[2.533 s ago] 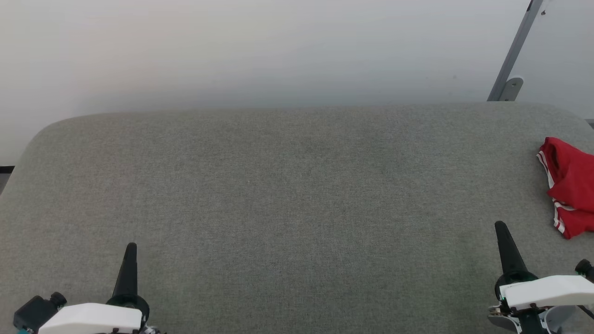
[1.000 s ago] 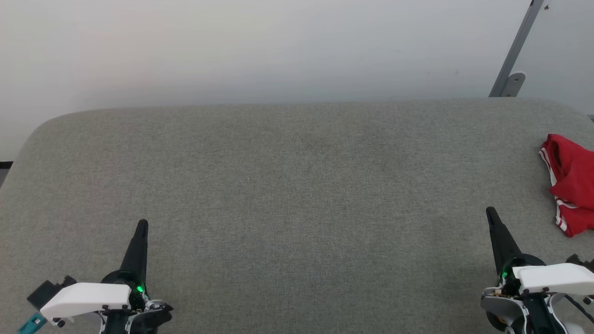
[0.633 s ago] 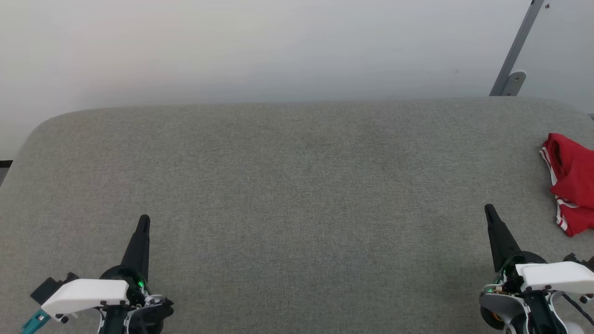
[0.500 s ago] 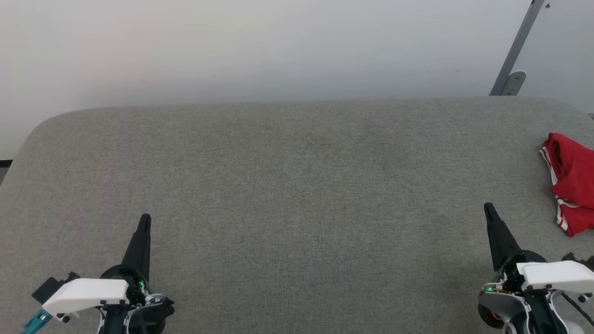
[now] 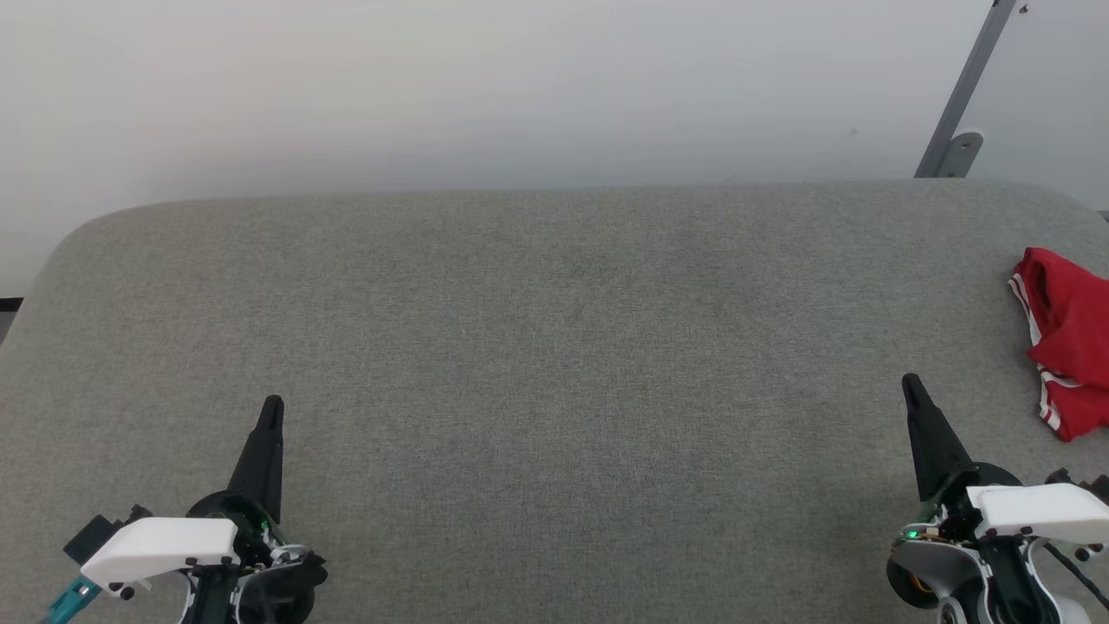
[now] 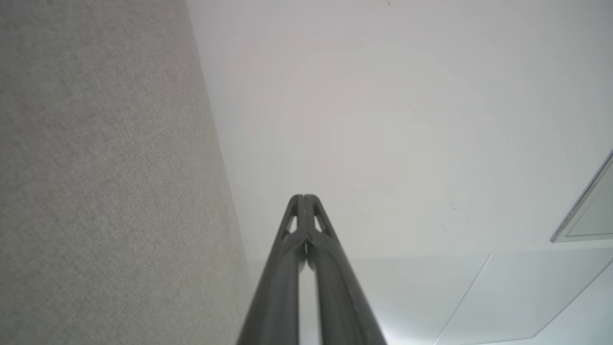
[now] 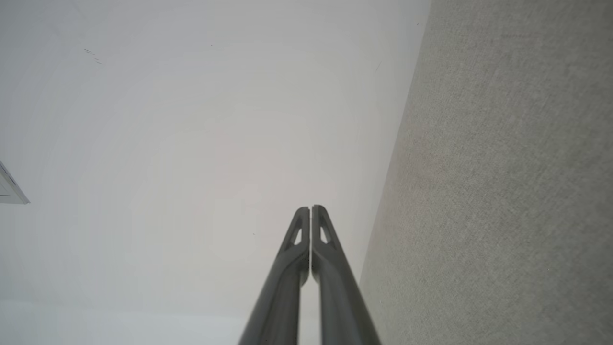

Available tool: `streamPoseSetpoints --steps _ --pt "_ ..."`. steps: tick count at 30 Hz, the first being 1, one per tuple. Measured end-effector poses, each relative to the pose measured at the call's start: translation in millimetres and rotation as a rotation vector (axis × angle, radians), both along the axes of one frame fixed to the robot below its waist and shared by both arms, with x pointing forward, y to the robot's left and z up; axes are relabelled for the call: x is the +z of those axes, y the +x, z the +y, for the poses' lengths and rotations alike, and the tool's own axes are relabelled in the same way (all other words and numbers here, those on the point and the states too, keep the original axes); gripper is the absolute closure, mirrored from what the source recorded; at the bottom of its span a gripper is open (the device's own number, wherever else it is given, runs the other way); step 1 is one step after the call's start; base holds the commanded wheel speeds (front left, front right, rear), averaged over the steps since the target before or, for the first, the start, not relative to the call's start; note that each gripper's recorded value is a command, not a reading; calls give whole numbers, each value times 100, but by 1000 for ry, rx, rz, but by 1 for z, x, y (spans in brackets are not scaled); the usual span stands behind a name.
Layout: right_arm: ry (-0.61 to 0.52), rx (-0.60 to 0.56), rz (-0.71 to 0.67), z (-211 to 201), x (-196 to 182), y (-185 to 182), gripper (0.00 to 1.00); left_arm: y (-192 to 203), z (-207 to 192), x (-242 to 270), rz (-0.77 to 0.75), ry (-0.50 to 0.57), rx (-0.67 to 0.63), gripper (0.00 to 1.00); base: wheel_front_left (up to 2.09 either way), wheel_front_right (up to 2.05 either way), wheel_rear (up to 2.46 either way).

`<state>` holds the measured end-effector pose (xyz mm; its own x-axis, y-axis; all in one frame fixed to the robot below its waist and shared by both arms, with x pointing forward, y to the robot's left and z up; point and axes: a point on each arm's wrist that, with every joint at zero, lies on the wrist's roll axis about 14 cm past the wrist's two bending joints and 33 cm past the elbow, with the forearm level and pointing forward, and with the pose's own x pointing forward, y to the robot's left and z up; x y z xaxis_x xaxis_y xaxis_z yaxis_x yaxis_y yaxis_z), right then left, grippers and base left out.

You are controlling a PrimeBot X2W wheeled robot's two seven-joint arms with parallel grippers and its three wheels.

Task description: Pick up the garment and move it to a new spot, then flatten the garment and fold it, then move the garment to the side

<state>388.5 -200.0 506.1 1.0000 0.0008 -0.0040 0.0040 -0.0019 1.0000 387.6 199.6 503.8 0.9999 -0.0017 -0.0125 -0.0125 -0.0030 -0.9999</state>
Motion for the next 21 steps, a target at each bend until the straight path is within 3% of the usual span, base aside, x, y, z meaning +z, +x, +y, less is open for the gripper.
streamPoseSetpoints --steps 21 --pt "0 0 0 0 0 0 100 0 0 0 0 0 0 100 0 0 0"
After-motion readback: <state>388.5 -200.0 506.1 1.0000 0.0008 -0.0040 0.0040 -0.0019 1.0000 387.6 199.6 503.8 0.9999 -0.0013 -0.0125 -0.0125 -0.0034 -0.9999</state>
